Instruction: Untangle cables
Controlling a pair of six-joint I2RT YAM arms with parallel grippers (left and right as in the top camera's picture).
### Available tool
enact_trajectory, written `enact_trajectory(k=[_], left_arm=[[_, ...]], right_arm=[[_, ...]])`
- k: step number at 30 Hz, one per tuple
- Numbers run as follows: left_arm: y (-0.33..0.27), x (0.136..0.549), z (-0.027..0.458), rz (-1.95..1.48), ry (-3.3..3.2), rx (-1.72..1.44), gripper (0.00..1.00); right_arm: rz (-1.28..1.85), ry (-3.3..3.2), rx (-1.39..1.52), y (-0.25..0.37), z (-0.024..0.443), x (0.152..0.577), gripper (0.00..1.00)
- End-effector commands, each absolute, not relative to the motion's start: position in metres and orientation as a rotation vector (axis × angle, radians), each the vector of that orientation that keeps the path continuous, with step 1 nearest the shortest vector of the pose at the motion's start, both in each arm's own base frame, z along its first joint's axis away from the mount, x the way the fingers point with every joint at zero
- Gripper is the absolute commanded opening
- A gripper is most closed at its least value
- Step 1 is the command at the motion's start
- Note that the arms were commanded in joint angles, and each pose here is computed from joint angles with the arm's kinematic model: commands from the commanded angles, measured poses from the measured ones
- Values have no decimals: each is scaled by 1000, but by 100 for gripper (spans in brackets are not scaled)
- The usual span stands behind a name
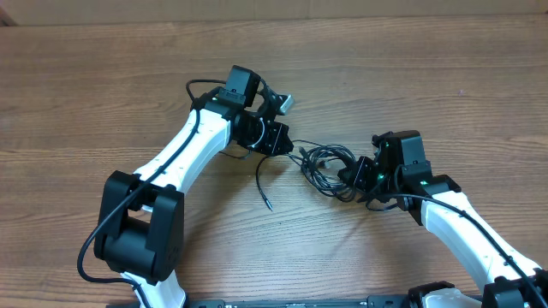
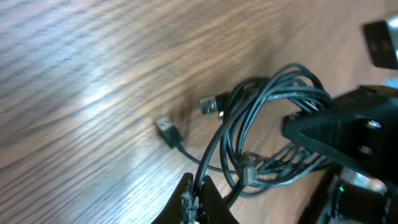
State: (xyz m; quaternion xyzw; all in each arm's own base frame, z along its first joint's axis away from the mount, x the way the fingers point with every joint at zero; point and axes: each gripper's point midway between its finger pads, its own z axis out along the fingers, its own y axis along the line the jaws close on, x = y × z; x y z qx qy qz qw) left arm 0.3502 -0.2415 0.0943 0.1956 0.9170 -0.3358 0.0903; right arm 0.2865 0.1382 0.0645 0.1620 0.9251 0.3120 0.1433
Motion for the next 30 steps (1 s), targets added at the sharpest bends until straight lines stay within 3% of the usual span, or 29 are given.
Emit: enact_trajectory(k=[1,6,11,18,23,26,30], left_arm=[[-226,361,87,-910,2765,486,4],[-221,355,90,-956,2803,450,6],[-212,350,125,-1193,2755,472,11],[-206,355,173,-1477,2594,448,27],[-221,340,170,-1469,2584,596,32],[-235,326,161,-1387,2583,771,40],[-244,316,134,-1105,2679,937,38]], right_arm=[[1079,2634,430,154,80,286,6],[1177,2614,574,160,87,288,4],[1199,2605,660,161,88,290,4],[1263,2563,895,162,92,295,4],[1310,2506,975,164,100,304,4],[1323,2490,984,164,102,306,4],[1352,2499,966,167,104,304,4]])
